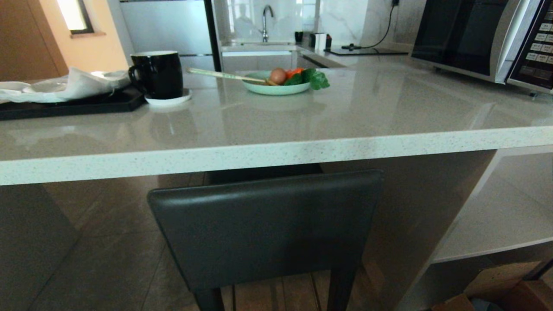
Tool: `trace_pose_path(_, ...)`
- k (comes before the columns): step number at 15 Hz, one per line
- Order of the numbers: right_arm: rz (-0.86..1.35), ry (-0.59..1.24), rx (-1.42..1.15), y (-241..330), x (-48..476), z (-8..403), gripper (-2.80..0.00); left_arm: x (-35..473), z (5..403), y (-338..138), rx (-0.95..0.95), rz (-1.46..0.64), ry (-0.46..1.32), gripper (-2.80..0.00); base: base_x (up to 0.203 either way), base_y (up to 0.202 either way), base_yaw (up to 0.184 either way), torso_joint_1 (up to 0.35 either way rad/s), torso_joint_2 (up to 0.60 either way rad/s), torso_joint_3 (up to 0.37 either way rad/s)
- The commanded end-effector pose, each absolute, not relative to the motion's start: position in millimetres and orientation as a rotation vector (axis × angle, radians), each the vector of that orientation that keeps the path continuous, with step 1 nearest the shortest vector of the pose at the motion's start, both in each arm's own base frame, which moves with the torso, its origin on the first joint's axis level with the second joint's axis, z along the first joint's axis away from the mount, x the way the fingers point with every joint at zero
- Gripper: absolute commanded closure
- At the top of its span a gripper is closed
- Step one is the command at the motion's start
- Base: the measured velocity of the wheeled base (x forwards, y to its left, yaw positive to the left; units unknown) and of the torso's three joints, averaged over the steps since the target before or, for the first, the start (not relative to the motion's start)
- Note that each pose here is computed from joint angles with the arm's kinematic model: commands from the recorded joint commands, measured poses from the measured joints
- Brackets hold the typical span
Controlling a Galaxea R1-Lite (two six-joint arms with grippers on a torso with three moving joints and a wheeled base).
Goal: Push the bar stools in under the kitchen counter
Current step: Pull the gray chair out from under the dining table
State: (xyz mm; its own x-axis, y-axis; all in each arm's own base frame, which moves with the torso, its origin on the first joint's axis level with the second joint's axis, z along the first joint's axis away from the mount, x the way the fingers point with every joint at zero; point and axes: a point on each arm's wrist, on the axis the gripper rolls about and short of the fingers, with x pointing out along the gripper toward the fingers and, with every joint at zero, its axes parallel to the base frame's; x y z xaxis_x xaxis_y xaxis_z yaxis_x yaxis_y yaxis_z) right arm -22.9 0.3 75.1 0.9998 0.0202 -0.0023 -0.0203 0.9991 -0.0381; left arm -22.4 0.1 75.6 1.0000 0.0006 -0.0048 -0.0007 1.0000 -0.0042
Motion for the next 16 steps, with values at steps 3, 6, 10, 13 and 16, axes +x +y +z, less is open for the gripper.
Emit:
trace_pose_path(3,0.022,0.003,-0.038,0.3,-22.8,75.1,0.00,-22.3,75.2,0.1,-0.005,0.002,0.006,0.00,0.000,0.000,0.000,-0.028,0.10,0.078)
trace_pose_path(6,0.022,0.003,-0.038,0.3,-22.8,75.2,0.00,-22.2,75.2,0.1,-0.005,0.002,0.008,0.00,0.000,0.000,0.000,0.000,0.01,0.008)
trace_pose_path(10,0.020,0.003,-0.034,0.2,-22.8,75.2,0.00,-22.2,75.2,0.1,-0.005,0.002,0.008,0.00,0.000,0.000,0.000,0.000,0.00,0.000)
trace_pose_path(13,0.020,0.003,-0.032,0.2,-22.8,75.2,0.00,-22.2,75.2,0.1,-0.005,0.003,0.008,0.00,0.000,0.000,0.000,0.000,0.00,0.000)
trace_pose_path(16,0.020,0.003,-0.034,0.2,-22.8,75.2,0.00,-22.3,75.2,0.1,-0.005,0.002,0.006,0.00,0.001,-0.097,0.012,0.002,0.00,0.004)
